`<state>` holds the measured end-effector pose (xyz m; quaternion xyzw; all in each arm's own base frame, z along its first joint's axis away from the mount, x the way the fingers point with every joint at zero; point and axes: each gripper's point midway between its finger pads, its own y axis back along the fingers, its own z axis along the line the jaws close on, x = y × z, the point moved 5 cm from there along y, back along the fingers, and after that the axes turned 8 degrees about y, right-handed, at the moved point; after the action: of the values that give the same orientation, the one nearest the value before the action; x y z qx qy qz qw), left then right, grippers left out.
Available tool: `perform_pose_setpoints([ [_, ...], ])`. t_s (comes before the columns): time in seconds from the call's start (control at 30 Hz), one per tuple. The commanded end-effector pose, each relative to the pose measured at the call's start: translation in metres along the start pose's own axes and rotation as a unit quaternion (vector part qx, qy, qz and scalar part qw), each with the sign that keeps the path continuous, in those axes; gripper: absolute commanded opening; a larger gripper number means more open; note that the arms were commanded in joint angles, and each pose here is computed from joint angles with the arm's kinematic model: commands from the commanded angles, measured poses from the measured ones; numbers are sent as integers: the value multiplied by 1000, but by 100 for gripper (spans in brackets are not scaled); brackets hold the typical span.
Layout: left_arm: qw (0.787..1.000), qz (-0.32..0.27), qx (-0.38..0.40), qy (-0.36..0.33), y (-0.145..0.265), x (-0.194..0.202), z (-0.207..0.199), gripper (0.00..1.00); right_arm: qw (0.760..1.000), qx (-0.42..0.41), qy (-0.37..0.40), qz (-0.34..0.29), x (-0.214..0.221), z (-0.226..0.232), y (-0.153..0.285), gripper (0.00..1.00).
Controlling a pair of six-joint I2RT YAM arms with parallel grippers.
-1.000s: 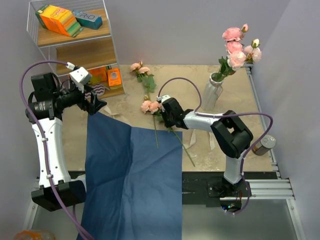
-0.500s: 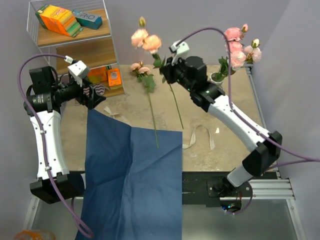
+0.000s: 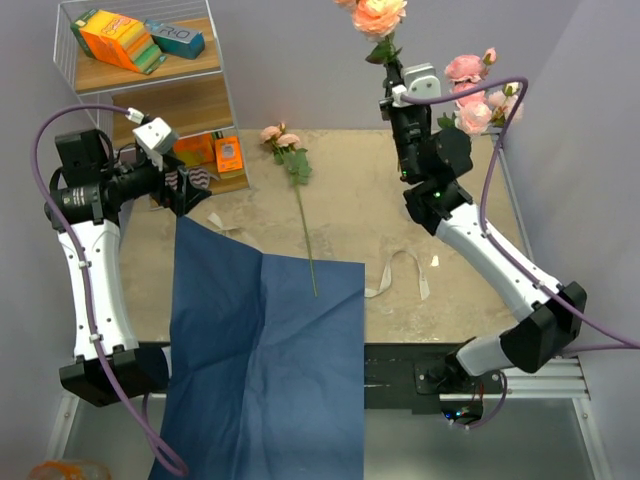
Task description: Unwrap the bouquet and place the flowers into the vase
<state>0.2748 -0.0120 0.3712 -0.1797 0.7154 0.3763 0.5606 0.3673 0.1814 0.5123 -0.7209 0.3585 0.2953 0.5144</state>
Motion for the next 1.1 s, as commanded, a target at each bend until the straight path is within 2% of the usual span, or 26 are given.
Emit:
perform_pose_setpoints([
  [0.0,1000,-14,3,-11,5,-15,-1,99,986,145,70,-46,-7,-43,-3,0],
  [0.3,1000,-15,19,-15,2,-9,-3,99,978,192,65,-48,12,-67,-13,0],
  [0.53,1000,-16,24,-2,-6,0,3,99,977,203,44,-50,8,-76,-15,0],
  [0.83,999,-19,28,-9,-4,-4,0,99,974,206,77,-51,2,-85,-23,0],
  [1.07,999,-20,29,-12,0,-7,-4,99,971,219,89,-28,20,-93,-23,0],
])
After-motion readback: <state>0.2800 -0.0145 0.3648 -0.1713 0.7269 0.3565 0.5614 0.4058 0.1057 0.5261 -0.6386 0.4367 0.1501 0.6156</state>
